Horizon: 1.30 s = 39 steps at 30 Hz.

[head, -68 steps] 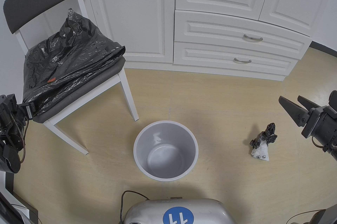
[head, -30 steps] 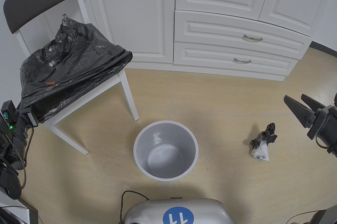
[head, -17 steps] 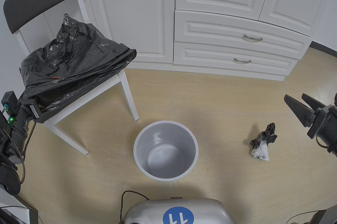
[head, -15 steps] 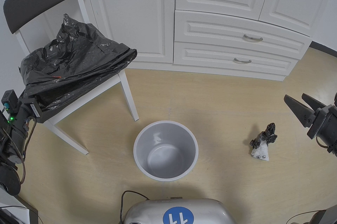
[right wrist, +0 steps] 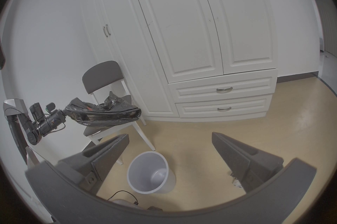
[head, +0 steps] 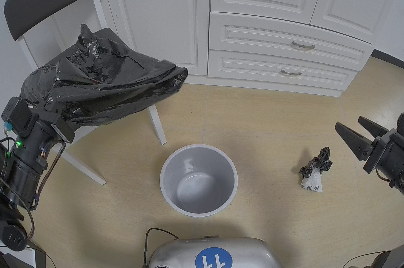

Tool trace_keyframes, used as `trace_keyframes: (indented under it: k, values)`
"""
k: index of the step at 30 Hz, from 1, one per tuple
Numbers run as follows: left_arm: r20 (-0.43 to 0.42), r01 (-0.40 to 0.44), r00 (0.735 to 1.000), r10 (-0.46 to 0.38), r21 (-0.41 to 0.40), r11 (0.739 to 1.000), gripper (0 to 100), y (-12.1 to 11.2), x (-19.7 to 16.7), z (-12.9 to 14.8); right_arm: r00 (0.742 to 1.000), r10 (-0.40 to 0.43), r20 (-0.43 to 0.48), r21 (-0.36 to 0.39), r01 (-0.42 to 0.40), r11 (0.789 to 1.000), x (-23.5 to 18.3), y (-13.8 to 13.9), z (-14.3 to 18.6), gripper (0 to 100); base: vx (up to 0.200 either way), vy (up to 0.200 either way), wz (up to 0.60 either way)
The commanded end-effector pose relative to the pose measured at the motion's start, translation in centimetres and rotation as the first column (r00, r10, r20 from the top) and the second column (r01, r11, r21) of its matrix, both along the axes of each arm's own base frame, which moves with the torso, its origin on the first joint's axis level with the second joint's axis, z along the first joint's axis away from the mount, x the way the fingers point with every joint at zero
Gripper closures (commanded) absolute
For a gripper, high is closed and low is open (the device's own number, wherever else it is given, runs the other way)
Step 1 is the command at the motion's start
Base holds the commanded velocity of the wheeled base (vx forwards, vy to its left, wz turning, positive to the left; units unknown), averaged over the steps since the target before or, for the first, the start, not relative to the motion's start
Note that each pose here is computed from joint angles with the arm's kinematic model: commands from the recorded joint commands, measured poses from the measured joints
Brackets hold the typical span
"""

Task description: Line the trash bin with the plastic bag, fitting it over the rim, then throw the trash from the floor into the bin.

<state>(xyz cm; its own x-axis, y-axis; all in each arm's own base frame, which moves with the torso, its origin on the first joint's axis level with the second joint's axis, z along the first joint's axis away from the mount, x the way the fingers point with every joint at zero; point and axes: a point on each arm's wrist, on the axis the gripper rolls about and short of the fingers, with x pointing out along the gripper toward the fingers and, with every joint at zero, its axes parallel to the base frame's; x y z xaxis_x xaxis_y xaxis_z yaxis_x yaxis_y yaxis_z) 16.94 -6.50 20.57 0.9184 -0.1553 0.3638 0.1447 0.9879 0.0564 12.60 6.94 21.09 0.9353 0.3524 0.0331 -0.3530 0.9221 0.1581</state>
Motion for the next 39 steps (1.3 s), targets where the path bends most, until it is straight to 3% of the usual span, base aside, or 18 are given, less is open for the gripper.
trace_keyframes:
  k: [1,18,25,34,39]
  values:
    - [0.100,0.159,0.983,-0.155,-0.037,0.987,100,-1.2,-3.5,1.8,0.998,0.042,-0.046,-0.048,-0.044,0.998,0.2,1.1,-1.2,0,0.000,0.000,0.00]
    - [0.150,0.241,0.962,-0.228,-0.077,0.967,100,-2.1,-4.1,3.0,0.976,0.136,-0.172,-0.132,-0.160,0.978,0.7,3.6,-4.2,0,0.000,0.000,0.00]
    - [0.180,0.299,0.944,-0.275,-0.125,0.946,100,-2.6,-4.4,3.8,0.967,0.171,-0.190,-0.139,-0.199,0.970,0.1,4.0,-4.8,0,0.000,0.000,0.00]
    - [0.177,0.307,0.942,-0.284,-0.124,0.943,100,-2.8,-4.4,3.8,0.955,0.200,-0.220,-0.118,-0.229,0.966,0.0,4.6,-5.1,0,0.000,0.000,0.00]
    - [0.183,0.307,0.942,-0.282,-0.127,0.943,100,-2.8,-4.4,3.9,0.956,0.236,-0.176,-0.115,-0.258,0.959,0.2,5.5,-4.0,0,0.000,0.000,0.00]
